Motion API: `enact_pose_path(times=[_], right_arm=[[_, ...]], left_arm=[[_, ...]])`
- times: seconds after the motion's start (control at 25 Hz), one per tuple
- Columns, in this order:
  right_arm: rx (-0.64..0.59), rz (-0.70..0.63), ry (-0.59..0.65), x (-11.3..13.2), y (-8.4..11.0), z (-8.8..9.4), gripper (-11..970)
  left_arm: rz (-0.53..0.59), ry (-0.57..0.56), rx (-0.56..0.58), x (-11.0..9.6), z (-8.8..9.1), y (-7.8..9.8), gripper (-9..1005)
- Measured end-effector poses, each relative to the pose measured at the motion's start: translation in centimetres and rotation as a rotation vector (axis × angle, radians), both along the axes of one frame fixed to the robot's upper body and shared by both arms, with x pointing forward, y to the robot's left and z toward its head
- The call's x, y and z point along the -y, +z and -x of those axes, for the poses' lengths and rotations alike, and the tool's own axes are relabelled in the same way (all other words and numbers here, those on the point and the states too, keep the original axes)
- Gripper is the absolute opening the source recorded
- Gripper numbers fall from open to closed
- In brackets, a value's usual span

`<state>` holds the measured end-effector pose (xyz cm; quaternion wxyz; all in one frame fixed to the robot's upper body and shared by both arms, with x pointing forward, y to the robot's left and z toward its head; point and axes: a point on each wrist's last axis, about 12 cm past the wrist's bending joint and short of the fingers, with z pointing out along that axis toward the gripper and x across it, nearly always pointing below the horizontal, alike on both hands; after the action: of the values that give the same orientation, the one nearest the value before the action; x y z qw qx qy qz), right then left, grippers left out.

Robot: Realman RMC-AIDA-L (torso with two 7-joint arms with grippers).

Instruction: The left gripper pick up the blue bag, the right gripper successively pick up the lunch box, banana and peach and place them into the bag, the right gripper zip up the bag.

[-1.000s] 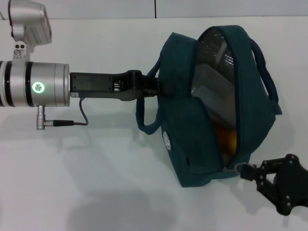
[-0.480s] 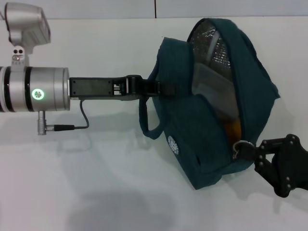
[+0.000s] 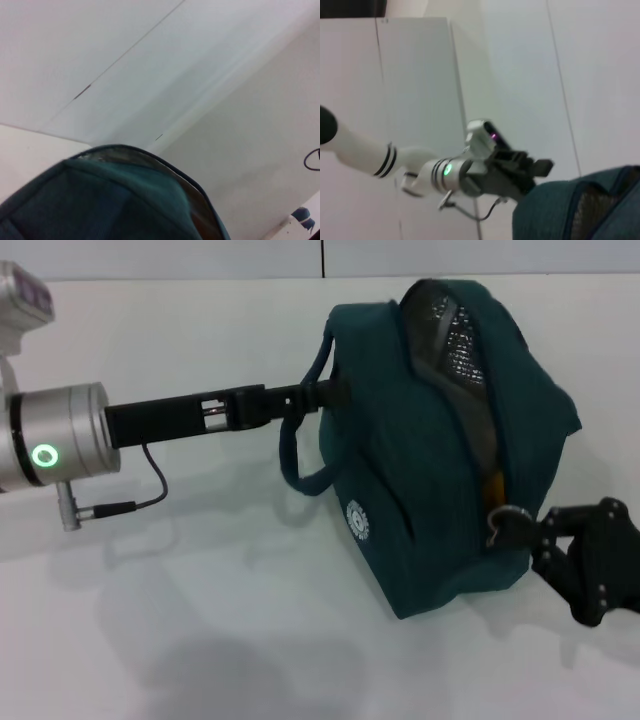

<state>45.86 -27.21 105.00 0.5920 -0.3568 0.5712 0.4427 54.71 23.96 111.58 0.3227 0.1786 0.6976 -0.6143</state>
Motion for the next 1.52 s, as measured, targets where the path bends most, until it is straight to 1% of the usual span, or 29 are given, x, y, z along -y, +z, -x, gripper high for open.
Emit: enact_pose_path(times=[0.08,0.2,0.4,0.72,0.84,0.88,0.92,0.96,1.08,1.16,1.32,1.52], right_arm=[[0.013,-0.025,-0.013,-0.1,0.3,-0.3,3],[0.03,-0.054,-0.033,-0.3,0.8,-0.9,3],[0.045,-0.109,-0.07,-0.9,1.5,-2.2,3],[0.087,-0.167,-0.058,-2.7,3.2,-4.8,3],[0.094,-0.196,-0.065,-3.2,3.8,-5.7,3],[0.094,-0.196,-0.065,-3.2,3.8,-5.7,3],[0.093,-0.203,-0.063,-3.5,4.1,-6.1,3],[0.096,-0.211,-0.047,-4.1,4.6,-6.9,3],[0.101,-0.215,-0.036,-4.5,5.0,-7.3,3],[0.088,-0.229,-0.025,-5.4,5.5,-8.2,3],[0.061,-0.212,-0.016,-6.2,5.8,-9.2,3],[0.062,-0.203,-0.001,-6.8,6.1,-9.6,3]], left_arm=[[0.0,-0.003,0.02,-0.2,0.3,-0.1,447],[0.004,-0.015,0.068,-0.4,1.0,-0.4,516],[0.025,-0.038,0.113,-0.4,2.1,-1.2,632],[0.031,-0.025,0.202,-1.8,4.8,-2.7,837],[0.03,-0.019,0.213,-1.9,5.5,-3.3,835],[0.033,-0.017,0.216,-1.8,5.7,-3.6,834],[0.033,-0.017,0.216,-1.8,5.7,-3.6,834],[0.03,-0.017,0.227,-1.6,6.1,-4.1,833],[0.021,-0.01,0.24,-1.4,6.4,-4.7,832],[0.012,0.003,0.24,-1.2,6.5,-5.1,832],[-0.021,0.071,0.25,-0.9,6.1,-5.9,832],[-0.039,0.211,0.32,-0.8,5.2,-6.5,832]])
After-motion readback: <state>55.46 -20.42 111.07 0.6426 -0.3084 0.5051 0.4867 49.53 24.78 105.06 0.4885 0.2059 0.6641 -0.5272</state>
